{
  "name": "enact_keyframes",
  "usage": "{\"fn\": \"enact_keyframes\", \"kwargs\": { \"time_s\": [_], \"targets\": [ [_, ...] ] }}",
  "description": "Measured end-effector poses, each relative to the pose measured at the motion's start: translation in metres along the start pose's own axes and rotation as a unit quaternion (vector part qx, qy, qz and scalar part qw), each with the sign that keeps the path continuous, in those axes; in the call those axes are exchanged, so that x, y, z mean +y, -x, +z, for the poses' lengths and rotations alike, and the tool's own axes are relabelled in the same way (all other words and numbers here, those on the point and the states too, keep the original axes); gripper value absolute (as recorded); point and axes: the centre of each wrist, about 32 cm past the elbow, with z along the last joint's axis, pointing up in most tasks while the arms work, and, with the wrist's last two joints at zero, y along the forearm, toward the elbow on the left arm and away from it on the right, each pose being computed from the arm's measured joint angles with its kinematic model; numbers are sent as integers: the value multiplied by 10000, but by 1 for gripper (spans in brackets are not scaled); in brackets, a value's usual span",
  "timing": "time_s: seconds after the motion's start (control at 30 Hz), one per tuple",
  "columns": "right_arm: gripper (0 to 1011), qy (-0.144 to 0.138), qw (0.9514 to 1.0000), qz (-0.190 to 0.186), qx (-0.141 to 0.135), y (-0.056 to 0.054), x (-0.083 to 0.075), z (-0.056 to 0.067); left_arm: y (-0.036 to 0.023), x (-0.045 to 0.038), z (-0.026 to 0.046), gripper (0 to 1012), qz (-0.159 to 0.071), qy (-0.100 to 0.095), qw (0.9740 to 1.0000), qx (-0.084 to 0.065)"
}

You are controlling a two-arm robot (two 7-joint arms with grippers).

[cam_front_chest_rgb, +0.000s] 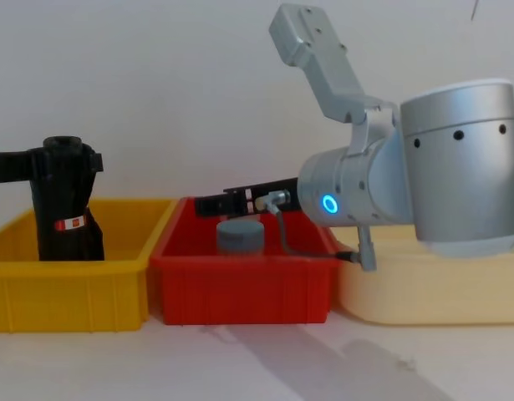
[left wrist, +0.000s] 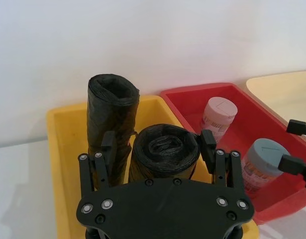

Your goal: Pick up the garbage bag with the one hand and transfer it to the other hand.

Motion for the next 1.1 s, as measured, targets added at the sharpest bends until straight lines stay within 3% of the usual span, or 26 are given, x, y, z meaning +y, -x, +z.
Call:
{"fn": "enact_keyframes", "kwargs": {
  "time_s": [0.37,1.1],
  "targets": [
    [1001,34,9999,-79,-93,-8,75,-41,-1,-1,0,1001,2,-1,10000,1],
    [1001,369,9992,-66,-110,-35,164,-121,-2,-1,0,1001,2,-1,10000,0]
  ]
}}
